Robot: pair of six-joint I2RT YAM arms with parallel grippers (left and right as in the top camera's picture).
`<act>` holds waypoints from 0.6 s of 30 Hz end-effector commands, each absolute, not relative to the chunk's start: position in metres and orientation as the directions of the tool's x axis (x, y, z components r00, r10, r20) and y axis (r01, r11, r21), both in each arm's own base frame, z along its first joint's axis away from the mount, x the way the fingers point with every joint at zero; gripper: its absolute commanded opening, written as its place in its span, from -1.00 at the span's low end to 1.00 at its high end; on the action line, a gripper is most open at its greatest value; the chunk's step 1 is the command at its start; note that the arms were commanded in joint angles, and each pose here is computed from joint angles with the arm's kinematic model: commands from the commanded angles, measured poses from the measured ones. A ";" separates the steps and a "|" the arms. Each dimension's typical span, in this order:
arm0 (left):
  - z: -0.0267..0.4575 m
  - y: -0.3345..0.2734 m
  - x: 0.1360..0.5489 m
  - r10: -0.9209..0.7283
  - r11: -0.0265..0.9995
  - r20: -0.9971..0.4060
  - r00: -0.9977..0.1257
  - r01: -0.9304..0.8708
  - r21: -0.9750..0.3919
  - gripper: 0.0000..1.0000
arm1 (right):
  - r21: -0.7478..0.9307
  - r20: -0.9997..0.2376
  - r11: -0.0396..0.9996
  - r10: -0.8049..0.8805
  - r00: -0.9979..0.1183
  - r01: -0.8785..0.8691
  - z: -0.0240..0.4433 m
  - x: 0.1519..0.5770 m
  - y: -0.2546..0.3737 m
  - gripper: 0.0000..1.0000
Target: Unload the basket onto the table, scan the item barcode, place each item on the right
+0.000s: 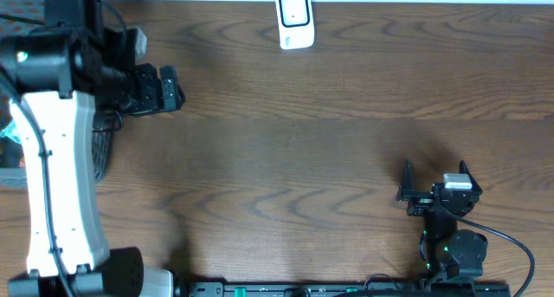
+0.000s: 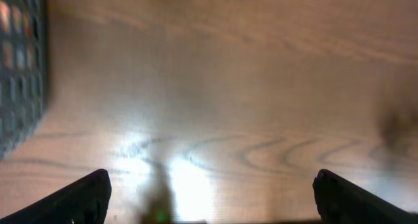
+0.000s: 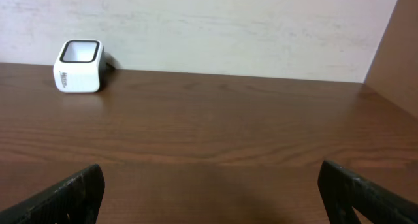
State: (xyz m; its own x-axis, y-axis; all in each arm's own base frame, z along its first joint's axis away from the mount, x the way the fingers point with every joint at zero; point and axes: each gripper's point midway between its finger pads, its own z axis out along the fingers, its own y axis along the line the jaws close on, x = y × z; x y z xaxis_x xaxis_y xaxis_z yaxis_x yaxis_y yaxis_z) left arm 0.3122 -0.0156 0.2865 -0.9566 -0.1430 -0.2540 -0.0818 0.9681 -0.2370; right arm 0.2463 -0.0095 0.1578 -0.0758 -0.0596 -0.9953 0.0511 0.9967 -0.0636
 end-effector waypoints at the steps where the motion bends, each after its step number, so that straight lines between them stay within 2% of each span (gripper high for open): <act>1: 0.262 -0.021 0.306 -0.132 0.971 -0.153 -0.979 -0.097 -0.219 0.96 | -0.061 -0.995 0.997 -0.057 -0.079 0.049 0.156 0.246 -0.009 0.98; 6: 0.240 -0.039 0.300 -0.073 0.975 -0.093 -0.993 -0.052 -0.214 0.95 | -0.061 -0.995 0.997 -0.057 -0.079 0.049 0.156 0.246 -0.009 0.99; 18: 0.238 -0.056 0.292 -0.041 0.965 -0.062 -0.997 -0.023 -0.261 0.95 | -0.061 -0.995 0.997 -0.057 -0.079 0.049 0.156 0.246 -0.009 0.99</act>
State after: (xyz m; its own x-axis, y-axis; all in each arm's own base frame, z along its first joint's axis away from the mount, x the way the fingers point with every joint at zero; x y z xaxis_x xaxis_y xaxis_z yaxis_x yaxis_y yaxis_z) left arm 0.2989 -0.0486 0.2383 -0.9952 -0.0478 -0.0856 -0.0260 0.9706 -0.2395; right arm 0.2463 -0.0095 0.1578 -0.0758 -0.0596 -0.9953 0.0511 0.9967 -0.0636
